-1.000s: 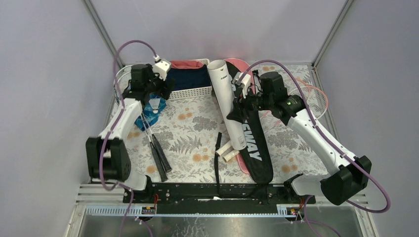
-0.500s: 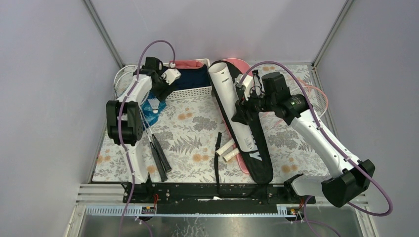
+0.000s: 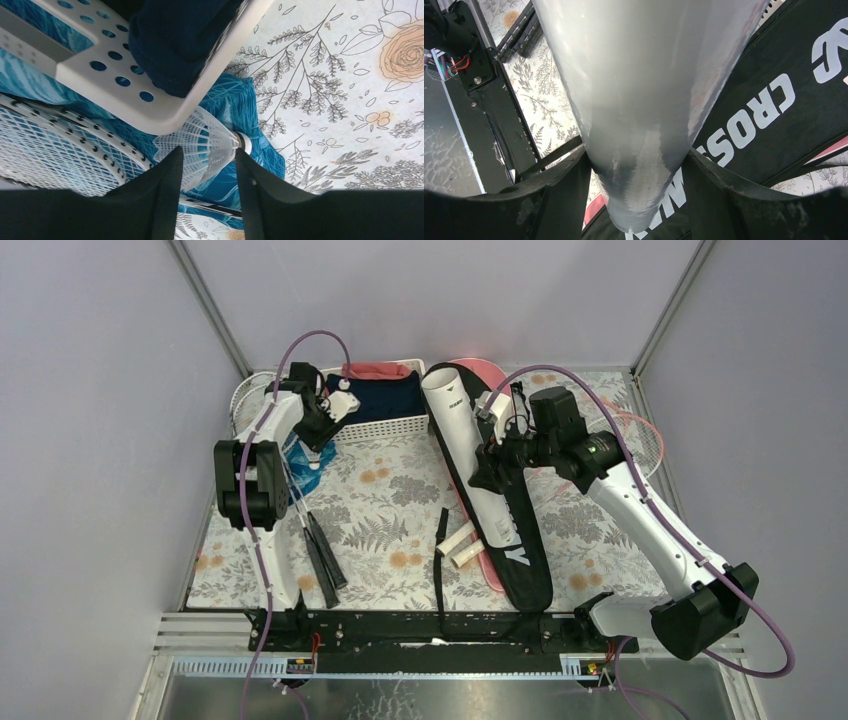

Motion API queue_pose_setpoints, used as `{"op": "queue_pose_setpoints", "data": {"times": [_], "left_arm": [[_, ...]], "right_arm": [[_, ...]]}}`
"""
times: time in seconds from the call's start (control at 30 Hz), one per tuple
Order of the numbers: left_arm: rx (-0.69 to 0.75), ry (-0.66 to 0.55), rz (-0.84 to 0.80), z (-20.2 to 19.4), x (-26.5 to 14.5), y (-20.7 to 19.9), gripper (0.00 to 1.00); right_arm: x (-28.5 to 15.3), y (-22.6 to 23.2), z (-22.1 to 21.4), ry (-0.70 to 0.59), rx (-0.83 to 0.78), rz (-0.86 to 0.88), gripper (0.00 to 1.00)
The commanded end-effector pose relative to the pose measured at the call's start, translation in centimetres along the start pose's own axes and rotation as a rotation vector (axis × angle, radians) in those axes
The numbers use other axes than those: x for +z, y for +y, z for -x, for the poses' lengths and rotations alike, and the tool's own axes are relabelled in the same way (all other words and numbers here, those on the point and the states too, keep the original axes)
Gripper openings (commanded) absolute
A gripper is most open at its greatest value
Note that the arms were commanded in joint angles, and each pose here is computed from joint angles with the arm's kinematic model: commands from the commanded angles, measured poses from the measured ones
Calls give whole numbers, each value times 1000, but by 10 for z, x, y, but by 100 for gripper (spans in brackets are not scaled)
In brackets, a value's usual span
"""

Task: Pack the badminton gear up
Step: Pick up the shuttlecock at the center of the board, then place the shuttlecock at the shuttle tube.

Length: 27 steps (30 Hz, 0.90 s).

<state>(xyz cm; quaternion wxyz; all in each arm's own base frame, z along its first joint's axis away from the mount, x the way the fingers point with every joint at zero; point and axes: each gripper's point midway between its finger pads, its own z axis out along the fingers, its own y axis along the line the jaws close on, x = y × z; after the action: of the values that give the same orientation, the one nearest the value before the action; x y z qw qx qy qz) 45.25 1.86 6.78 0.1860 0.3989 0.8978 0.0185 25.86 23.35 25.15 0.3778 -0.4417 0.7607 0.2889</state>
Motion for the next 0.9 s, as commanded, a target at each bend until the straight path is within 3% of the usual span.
{"op": "queue_pose_setpoints", "data": {"times": [0.0, 0.13, 0.27, 0.53, 0.87], "left_arm": [[6, 58, -64, -16, 7, -11, 43], [1, 63, -95, -18, 4, -18, 25], [-15, 24, -136, -10, -18, -28, 0], [-76, -303, -256, 43, -119, -76, 0], [-77, -843, -386, 116, -298, -140, 0]], "right_arm": [[-4, -4, 8, -34, -35, -28, 48], [-6, -7, 8, -30, -49, -40, 48], [-9, -10, 7, -14, -96, -55, 48], [-6, -6, -17, 53, -209, -5, 48], [11, -7, -56, 168, -218, 59, 47]]}}
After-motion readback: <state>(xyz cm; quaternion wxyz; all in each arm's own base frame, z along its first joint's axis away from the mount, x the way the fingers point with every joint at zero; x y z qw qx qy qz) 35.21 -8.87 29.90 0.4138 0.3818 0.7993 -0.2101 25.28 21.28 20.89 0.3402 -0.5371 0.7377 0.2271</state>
